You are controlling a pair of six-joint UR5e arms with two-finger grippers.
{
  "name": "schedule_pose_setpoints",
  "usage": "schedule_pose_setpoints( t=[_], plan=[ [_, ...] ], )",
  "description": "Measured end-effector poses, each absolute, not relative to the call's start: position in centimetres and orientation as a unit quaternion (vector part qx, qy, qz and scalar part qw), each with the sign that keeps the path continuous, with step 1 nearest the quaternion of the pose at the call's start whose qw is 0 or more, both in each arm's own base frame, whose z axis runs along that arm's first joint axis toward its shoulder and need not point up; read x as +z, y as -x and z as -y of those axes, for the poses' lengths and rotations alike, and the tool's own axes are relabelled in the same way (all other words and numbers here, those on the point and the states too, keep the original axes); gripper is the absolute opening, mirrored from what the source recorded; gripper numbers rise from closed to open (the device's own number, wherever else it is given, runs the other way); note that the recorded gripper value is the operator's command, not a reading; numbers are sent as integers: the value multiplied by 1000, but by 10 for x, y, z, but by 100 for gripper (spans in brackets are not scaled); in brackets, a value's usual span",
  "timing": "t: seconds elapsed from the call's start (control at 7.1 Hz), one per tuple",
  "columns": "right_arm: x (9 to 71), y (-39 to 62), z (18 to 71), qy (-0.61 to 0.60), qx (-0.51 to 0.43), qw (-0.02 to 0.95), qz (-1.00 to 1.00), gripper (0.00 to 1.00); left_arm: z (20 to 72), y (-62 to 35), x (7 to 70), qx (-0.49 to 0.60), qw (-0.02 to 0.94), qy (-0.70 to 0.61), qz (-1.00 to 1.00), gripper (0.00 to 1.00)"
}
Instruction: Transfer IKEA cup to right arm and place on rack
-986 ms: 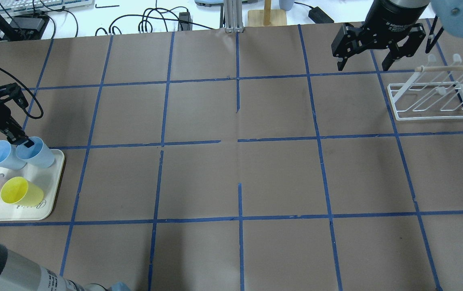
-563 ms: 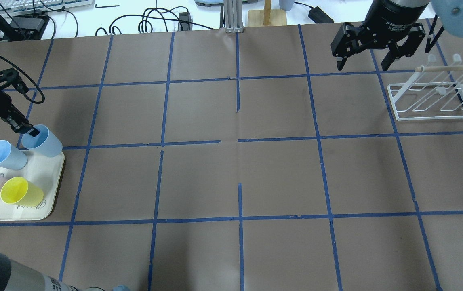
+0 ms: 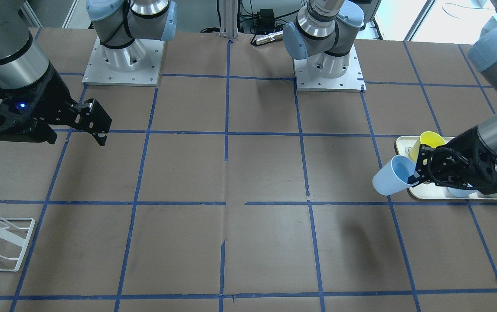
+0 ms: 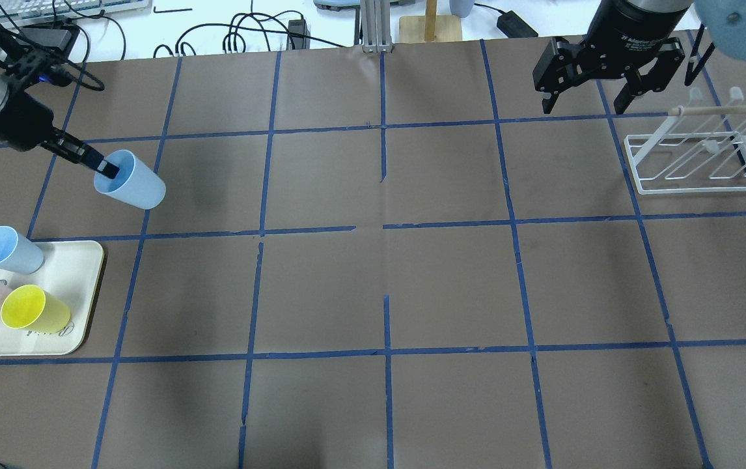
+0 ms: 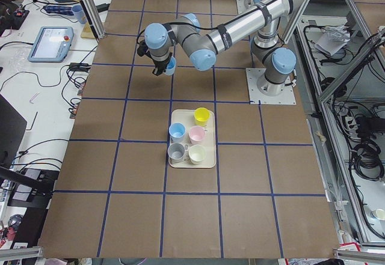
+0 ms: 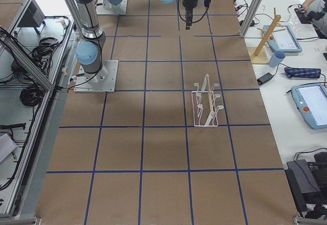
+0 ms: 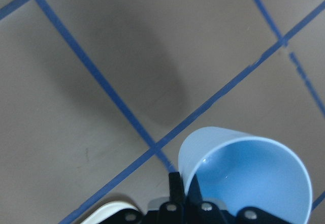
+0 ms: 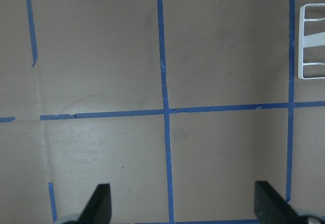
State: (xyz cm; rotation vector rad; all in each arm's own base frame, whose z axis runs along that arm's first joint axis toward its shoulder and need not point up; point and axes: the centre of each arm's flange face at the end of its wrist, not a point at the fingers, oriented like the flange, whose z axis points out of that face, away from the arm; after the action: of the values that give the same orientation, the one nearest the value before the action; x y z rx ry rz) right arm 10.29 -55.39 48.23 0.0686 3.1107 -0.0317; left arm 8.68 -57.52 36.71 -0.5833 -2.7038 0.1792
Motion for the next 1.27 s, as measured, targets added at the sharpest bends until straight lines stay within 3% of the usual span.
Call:
schedule_pose_setpoints(
  t=[0.7,1.27],
  plan=[
    [489,-84,558,-23,-17,46,-999,100,558,106,412,4,412,-72,909,0],
    [497,-6,561,-73,-20,247,-966,100,529,205,399,-110,563,-163,803,0]
  ],
)
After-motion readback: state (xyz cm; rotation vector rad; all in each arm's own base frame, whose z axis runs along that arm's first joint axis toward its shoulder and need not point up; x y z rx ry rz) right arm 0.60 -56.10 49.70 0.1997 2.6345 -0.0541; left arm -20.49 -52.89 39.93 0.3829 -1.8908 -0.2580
